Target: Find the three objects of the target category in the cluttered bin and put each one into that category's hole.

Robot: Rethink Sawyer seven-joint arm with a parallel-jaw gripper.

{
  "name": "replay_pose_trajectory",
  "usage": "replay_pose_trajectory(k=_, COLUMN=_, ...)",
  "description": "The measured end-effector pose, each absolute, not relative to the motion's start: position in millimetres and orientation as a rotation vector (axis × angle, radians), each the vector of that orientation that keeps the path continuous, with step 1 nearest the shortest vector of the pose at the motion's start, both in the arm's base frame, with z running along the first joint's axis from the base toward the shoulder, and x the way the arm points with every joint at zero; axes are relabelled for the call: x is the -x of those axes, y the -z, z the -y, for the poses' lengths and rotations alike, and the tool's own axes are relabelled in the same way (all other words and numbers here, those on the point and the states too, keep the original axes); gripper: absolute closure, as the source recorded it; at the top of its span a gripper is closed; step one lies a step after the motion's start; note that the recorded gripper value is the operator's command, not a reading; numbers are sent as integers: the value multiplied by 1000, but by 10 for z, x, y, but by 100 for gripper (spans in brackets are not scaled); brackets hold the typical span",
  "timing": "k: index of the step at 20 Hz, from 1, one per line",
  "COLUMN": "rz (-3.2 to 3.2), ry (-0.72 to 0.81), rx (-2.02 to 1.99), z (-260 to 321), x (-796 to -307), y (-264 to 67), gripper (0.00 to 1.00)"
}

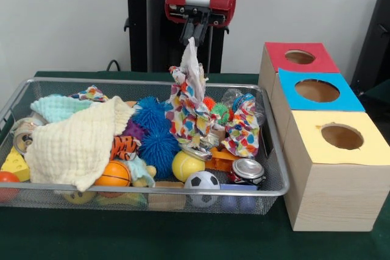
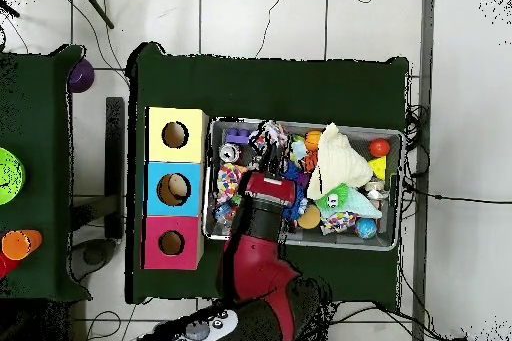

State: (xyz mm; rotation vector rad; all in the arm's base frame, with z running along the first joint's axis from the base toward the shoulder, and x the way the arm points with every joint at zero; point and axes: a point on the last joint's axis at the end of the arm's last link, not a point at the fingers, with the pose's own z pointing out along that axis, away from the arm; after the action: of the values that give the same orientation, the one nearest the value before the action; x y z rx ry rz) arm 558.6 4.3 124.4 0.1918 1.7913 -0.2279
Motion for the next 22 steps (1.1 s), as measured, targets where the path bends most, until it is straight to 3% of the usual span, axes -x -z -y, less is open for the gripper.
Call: replay_pose_trajectory(k=22, rz=-1719, ry=390, rx=-173, z=-331, x=-5125, y=-1227, gripper=100)
